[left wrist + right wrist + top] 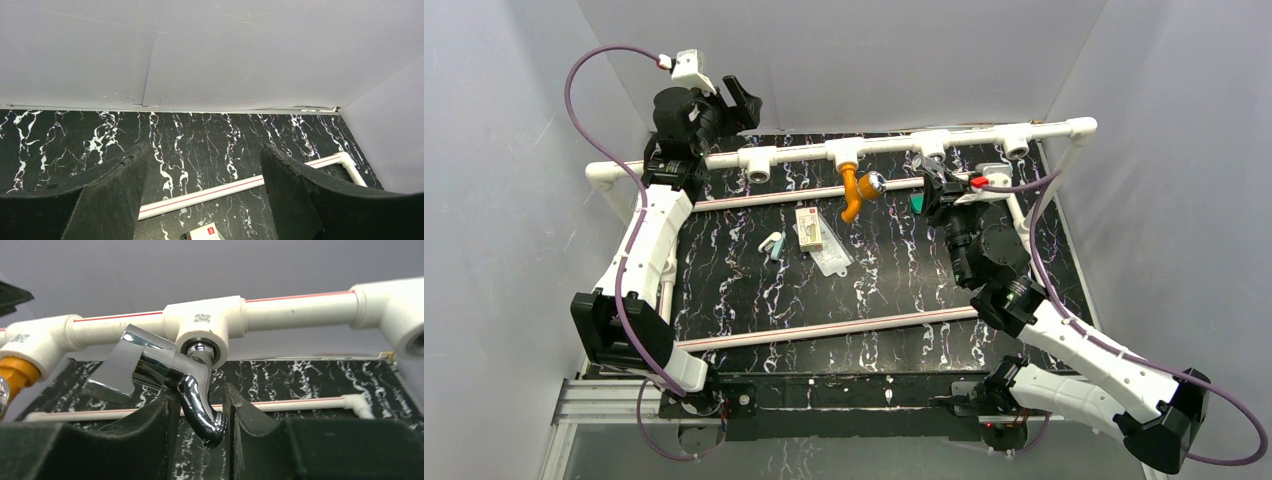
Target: Install the water faucets
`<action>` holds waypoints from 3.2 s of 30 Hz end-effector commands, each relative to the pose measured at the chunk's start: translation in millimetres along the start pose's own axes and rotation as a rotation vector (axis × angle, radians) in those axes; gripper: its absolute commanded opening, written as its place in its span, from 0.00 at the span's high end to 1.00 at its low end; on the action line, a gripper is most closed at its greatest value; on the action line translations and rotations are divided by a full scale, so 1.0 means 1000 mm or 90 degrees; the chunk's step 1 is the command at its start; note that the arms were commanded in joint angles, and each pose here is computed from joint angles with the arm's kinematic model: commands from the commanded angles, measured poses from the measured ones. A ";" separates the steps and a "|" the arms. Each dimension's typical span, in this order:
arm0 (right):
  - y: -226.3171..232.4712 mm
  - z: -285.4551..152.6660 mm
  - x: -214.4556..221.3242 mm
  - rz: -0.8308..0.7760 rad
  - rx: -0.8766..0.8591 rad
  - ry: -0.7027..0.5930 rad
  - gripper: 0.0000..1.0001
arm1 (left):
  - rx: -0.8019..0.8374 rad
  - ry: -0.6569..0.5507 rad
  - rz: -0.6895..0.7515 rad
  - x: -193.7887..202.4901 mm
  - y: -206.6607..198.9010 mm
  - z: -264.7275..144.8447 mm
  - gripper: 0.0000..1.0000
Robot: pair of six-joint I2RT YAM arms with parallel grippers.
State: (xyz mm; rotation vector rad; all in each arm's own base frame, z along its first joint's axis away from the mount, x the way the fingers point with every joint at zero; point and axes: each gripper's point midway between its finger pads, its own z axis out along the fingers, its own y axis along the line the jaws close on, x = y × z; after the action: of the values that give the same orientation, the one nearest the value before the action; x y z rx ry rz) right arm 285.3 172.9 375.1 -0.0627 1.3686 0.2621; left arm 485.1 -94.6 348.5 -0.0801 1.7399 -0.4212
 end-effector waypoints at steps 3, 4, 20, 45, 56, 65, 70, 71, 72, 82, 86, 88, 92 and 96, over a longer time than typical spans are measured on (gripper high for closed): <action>0.013 0.003 -0.028 0.220 0.002 -0.057 0.99 | -0.106 0.315 -0.048 0.168 0.062 -0.006 0.22; 0.014 0.003 -0.029 0.209 -0.001 -0.052 0.99 | -0.106 0.314 -0.049 0.167 0.062 -0.006 0.22; -0.002 -0.023 -0.043 -0.015 -0.062 -0.021 0.26 | -0.105 0.314 -0.053 0.167 0.063 -0.005 0.22; 0.016 -0.014 -0.053 -0.427 -0.187 -0.050 0.13 | -0.103 0.316 -0.053 0.168 0.062 -0.005 0.22; 0.017 0.007 -0.056 -0.418 -0.122 -0.075 0.36 | -0.104 0.315 -0.054 0.168 0.063 -0.005 0.22; 0.012 0.007 -0.052 -0.357 -0.095 -0.072 0.81 | -0.104 0.315 -0.055 0.168 0.063 -0.005 0.22; 0.006 0.002 -0.049 -0.259 -0.068 -0.075 0.99 | -0.105 0.315 -0.055 0.168 0.063 -0.005 0.22; 0.005 0.001 -0.048 -0.234 -0.063 -0.077 0.99 | -0.105 0.314 -0.055 0.167 0.063 -0.005 0.22; 0.005 0.000 -0.048 -0.211 -0.060 -0.080 0.99 | -0.105 0.315 -0.055 0.168 0.064 -0.005 0.22; 0.002 -0.001 -0.066 -0.038 -0.028 -0.104 0.99 | -0.105 0.316 -0.056 0.168 0.064 -0.005 0.22; 0.010 0.000 -0.054 -0.061 -0.052 -0.073 0.99 | -0.103 0.314 -0.058 0.167 0.063 -0.005 0.22; 0.012 -0.001 -0.048 -0.073 -0.064 -0.059 0.94 | -0.103 0.314 -0.058 0.167 0.063 -0.006 0.22; 0.010 -0.005 -0.039 -0.095 -0.073 -0.037 0.67 | -0.103 0.314 -0.058 0.167 0.063 -0.005 0.22; 0.006 -0.012 -0.036 -0.115 -0.078 -0.016 0.46 | -0.104 0.316 -0.059 0.168 0.064 -0.005 0.22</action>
State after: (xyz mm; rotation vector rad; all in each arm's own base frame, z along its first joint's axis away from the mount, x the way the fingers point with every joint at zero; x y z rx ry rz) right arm 273.2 189.8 402.4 -0.4482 1.2429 0.1107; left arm 483.4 -98.0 346.8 -0.0796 1.7504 -0.4410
